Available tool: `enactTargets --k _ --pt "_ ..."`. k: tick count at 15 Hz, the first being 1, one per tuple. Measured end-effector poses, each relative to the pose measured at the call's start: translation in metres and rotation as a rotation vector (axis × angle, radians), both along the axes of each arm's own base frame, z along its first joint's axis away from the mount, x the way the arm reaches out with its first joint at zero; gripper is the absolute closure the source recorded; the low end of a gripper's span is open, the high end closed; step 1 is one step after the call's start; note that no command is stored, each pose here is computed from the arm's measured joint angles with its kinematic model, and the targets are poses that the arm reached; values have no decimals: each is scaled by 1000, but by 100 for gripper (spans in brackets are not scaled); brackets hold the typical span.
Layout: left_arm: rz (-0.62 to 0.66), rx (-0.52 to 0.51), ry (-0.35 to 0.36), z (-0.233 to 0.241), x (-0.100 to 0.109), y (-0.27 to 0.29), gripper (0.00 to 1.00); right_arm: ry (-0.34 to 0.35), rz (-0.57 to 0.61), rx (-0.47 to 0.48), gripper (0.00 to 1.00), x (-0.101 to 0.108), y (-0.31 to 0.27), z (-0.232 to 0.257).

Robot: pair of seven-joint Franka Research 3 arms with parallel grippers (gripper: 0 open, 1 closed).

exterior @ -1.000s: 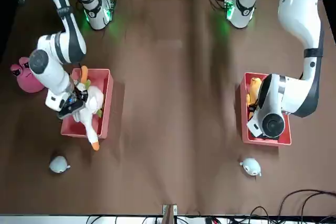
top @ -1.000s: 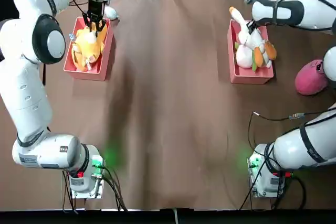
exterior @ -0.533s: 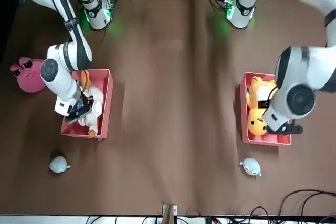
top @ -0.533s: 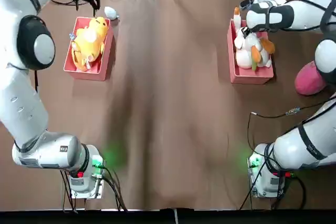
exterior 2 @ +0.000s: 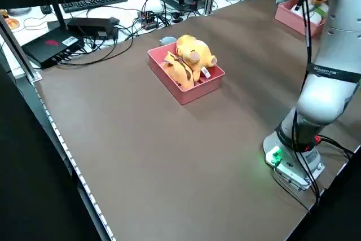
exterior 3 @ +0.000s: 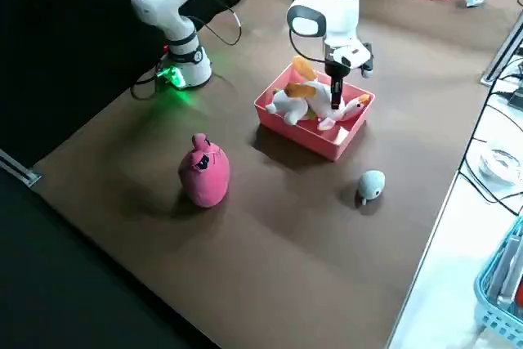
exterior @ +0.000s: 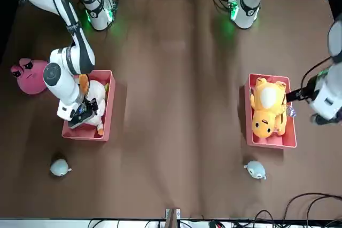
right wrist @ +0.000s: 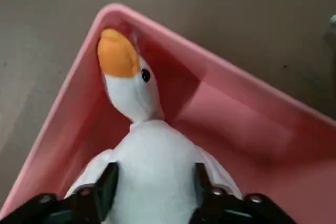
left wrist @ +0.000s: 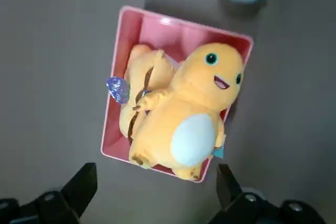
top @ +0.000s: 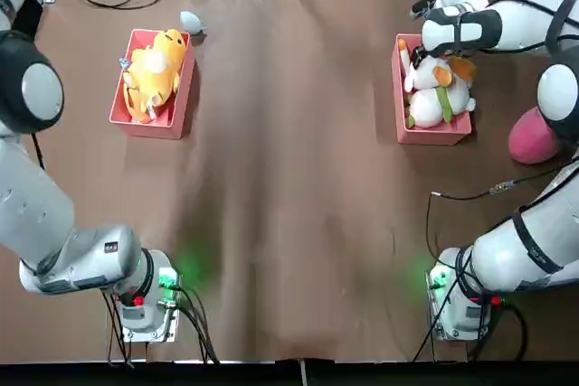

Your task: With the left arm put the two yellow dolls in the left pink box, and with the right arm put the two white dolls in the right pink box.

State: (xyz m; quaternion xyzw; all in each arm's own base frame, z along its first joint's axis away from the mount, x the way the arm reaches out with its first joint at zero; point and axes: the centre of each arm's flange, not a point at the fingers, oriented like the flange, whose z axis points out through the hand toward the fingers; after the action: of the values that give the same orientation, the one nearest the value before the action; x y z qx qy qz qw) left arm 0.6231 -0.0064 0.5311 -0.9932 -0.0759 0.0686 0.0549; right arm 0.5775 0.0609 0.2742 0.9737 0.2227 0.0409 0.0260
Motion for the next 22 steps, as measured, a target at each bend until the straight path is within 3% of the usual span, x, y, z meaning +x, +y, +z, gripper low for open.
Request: enactTargets --k 3,5,8,13,15,16,19,22 --pt "-17 8 -78 53 -23 -18 0 -29 -5 1 1 12 -1 25" --pt "-21 8 -85 61 -30 -22 0 -36 -10 -3 0 20 -2 60" --pt "-20 11 -39 51 -34 -23 0 -16 -22 -14 0 30 -3 139" --pt "-41 -19 -39 58 -41 -38 0 -83 -45 -12 0 47 -2 285" --pt "-46 -20 -43 64 -50 -43 0 -41 -72 -16 0 40 -2 310" --pt "-41 -16 -60 77 -64 -42 0 20 -109 -21 0 28 -8 329" --pt "1 -46 -97 102 -89 -27 0 62 -205 -22 0 5 -35 358" --pt "51 -139 -119 103 -102 3 0 125 -253 -25 0 -21 -57 376"
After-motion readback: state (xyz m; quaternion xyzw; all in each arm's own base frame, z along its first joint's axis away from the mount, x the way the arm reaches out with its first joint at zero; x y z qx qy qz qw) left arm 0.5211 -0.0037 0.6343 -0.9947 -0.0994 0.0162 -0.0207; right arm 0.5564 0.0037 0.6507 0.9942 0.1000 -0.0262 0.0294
